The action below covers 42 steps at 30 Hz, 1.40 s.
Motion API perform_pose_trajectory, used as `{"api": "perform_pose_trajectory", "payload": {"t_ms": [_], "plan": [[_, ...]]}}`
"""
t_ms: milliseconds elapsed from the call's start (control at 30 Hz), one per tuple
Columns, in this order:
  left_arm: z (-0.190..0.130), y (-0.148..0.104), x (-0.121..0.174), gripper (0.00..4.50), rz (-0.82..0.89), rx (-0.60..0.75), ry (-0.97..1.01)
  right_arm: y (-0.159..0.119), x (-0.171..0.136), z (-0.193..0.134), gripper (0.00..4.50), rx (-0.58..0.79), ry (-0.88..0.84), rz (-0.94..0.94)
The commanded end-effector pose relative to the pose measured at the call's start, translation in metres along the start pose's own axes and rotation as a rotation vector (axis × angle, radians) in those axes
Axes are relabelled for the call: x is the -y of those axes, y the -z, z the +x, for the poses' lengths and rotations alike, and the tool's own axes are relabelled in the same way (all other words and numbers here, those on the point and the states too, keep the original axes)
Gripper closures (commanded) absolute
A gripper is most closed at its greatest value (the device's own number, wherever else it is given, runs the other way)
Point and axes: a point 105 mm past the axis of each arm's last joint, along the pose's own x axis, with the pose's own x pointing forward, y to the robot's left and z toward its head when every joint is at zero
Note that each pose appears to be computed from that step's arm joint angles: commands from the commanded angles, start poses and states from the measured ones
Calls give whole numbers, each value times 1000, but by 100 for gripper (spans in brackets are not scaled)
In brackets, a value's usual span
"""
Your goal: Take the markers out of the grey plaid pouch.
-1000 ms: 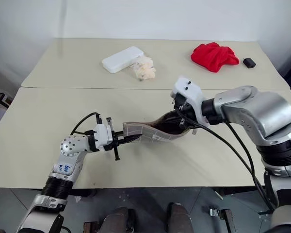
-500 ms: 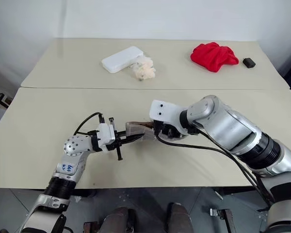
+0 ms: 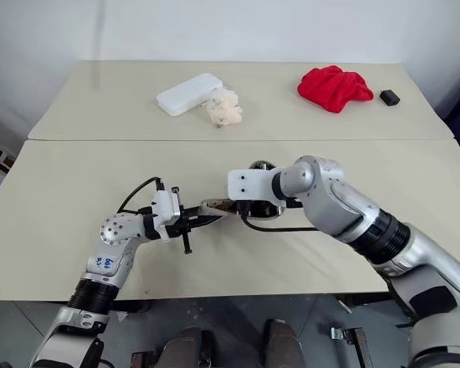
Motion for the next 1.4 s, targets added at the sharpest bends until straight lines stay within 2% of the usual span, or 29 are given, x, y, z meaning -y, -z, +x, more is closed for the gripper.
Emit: {"api": "perform_pose_trajectory", "payload": {"t_ms": [33, 133, 300, 400, 633, 933, 1133, 1300, 1400], "plan": [[7, -26, 0, 450, 8, 110, 22, -5, 7, 5, 78, 14, 31, -74], [7, -27, 0, 450, -28, 118, 31, 3, -2, 15, 78, 5, -3, -88], [5, -28, 2, 450, -80, 113, 64, 7, 4, 26, 78, 5, 38, -166], [3, -29, 2, 450, -88, 112, 66, 9, 6, 28, 137, 18, 59, -197], [-1, -29, -1, 450, -87, 104, 57, 12, 6, 28, 369, 32, 73, -237], [-16, -26, -11, 450, -70, 62, 38, -5, 2, -1, 380, 152, 49, -295], [-23, -20, -15, 450, -97, 30, 38, -24, -28, -32, 383, 333, -136, -383], [-25, -18, -16, 450, -102, 24, 21, -41, -28, -50, 384, 513, -112, -299], [-28, -13, -13, 450, -79, -8, 30, -34, -18, -54, 384, 514, -62, -144]]}}
